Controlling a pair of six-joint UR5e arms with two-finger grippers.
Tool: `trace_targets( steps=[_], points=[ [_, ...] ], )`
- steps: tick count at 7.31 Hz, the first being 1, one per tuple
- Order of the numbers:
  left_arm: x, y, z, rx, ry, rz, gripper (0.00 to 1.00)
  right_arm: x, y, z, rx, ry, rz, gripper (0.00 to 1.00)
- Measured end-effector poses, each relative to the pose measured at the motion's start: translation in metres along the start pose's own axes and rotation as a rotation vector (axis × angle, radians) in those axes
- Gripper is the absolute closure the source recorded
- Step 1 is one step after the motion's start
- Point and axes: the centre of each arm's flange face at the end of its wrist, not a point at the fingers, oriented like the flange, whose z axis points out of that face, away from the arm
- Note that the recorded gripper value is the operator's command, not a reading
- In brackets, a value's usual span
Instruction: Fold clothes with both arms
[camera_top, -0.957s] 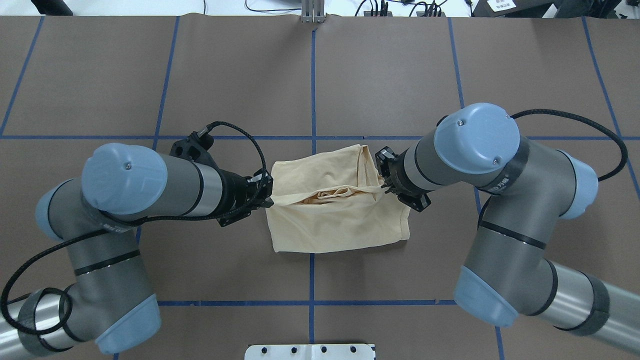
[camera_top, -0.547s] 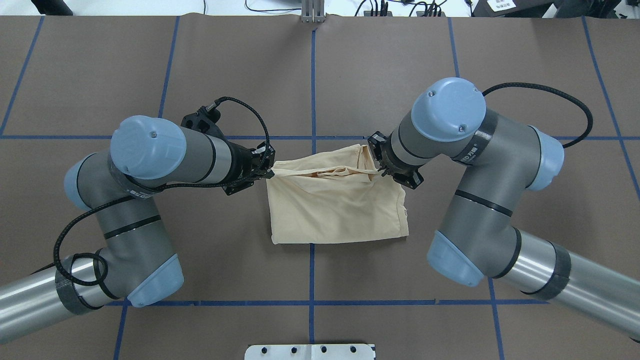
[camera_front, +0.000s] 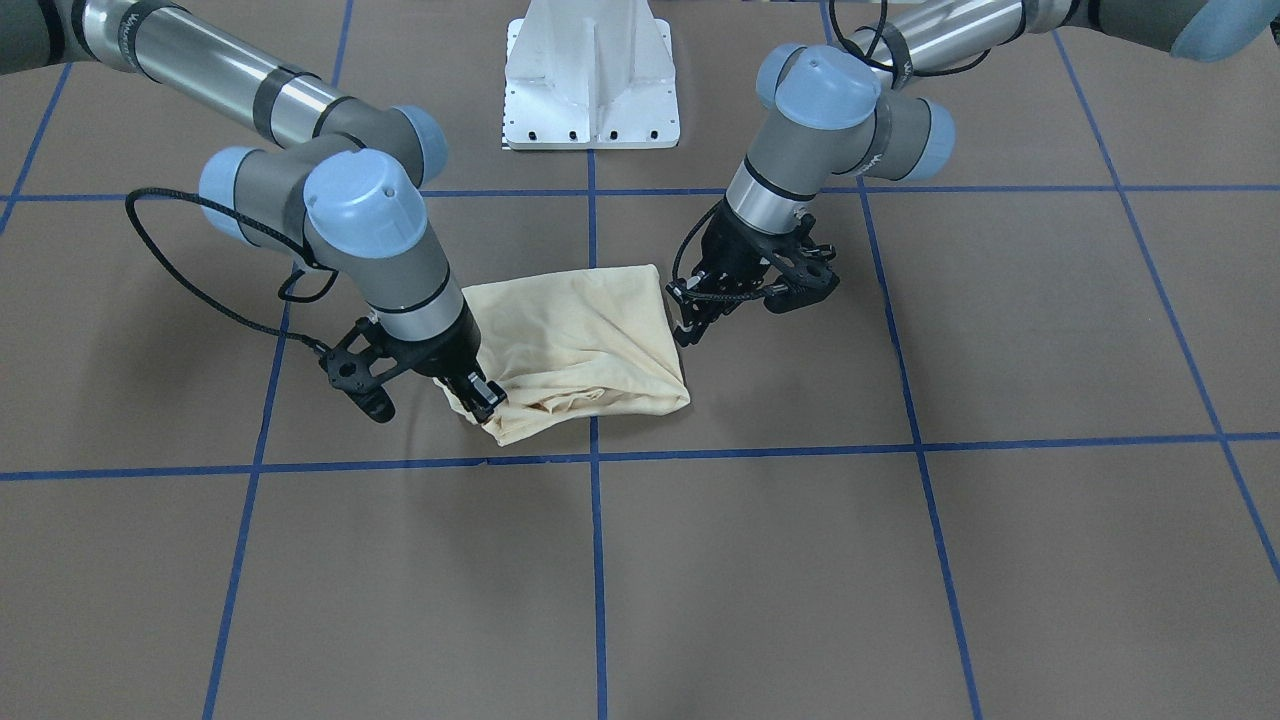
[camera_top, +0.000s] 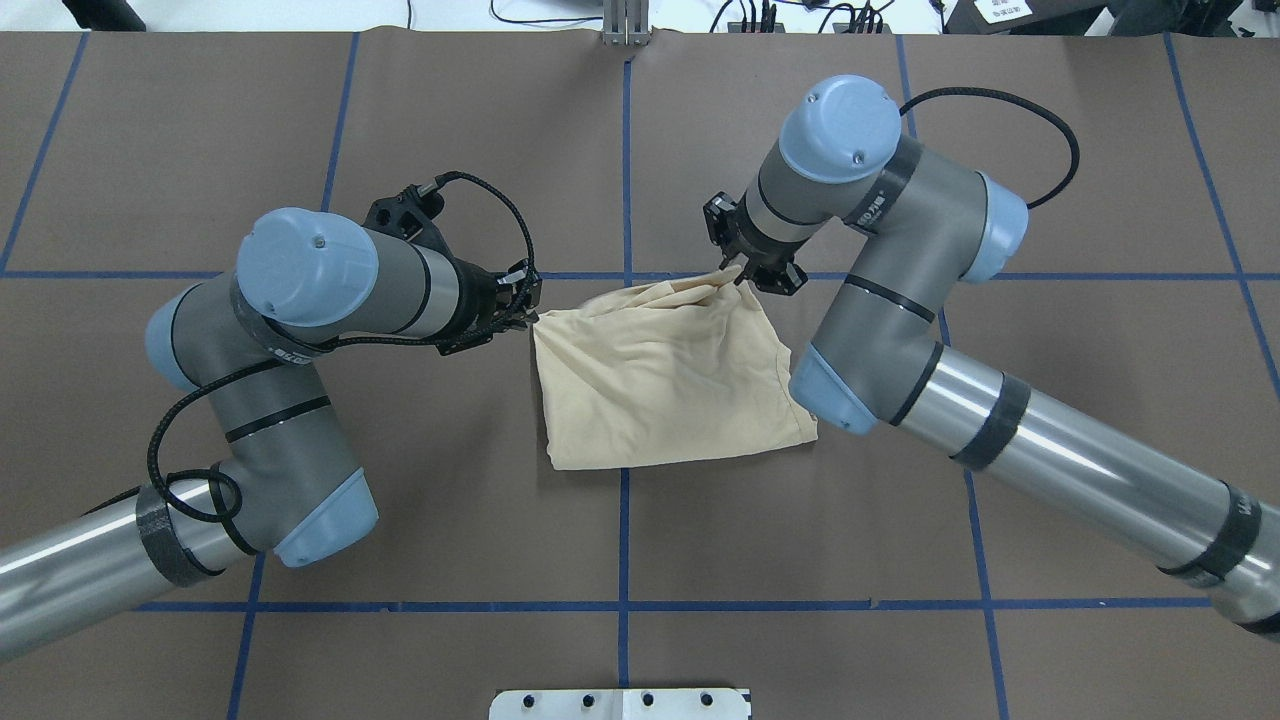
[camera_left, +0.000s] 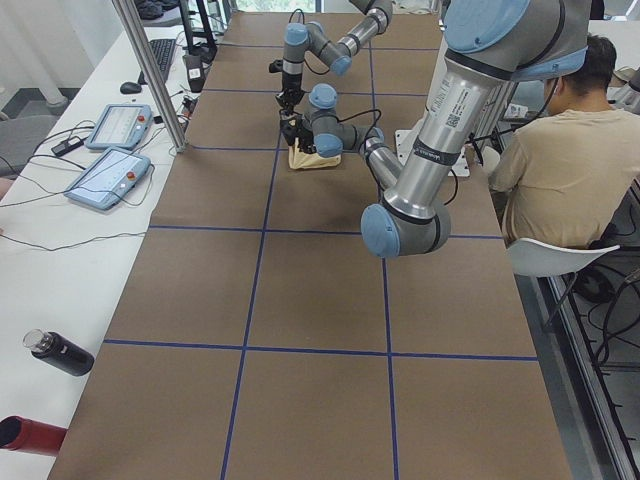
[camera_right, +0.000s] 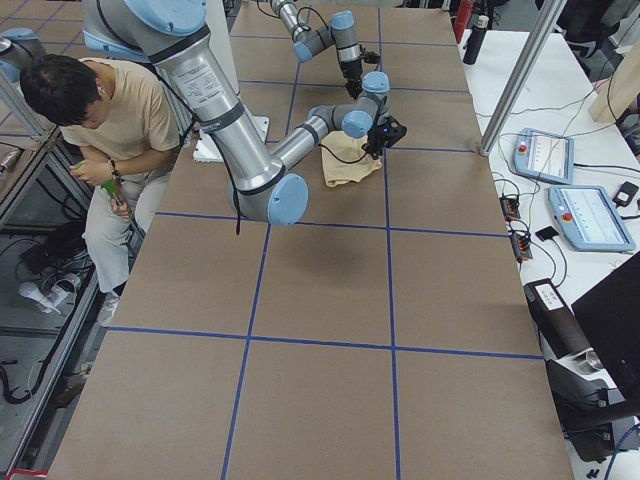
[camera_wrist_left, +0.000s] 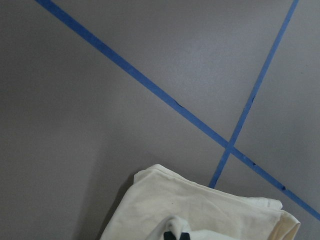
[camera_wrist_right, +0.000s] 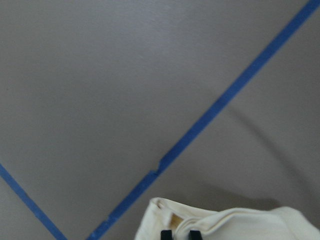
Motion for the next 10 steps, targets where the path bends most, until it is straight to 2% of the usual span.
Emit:
trace_targets(
  steps=[1,2,3,5,8,10],
  points=[
    [0.002,-0.021,-0.007,0.026,0.018,0.023,0.0,-0.024,-0.035,-0.02,-0.007,-0.023,-0.028,0.0],
    [0.006,-0.035,-0.017,0.039,0.033,0.03,0.0,-0.035,-0.073,-0.049,-0.036,-0.039,-0.023,0.0],
    [0.008,-0.041,-0.026,0.032,0.044,0.033,0.0,-0.035,-0.099,-0.064,-0.052,-0.045,-0.016,0.0],
    [0.004,-0.053,-0.048,0.022,0.056,0.091,0.0,-0.009,-0.139,-0.074,-0.041,-0.044,-0.054,0.0],
    [-0.061,-0.058,-0.105,0.04,0.045,0.3,0.0,0.085,-0.208,-0.096,0.009,-0.027,-0.274,0.0],
    [-0.123,-0.07,-0.141,0.059,-0.015,0.439,0.0,0.16,-0.268,-0.109,0.005,0.008,-0.448,0.0]
  ],
)
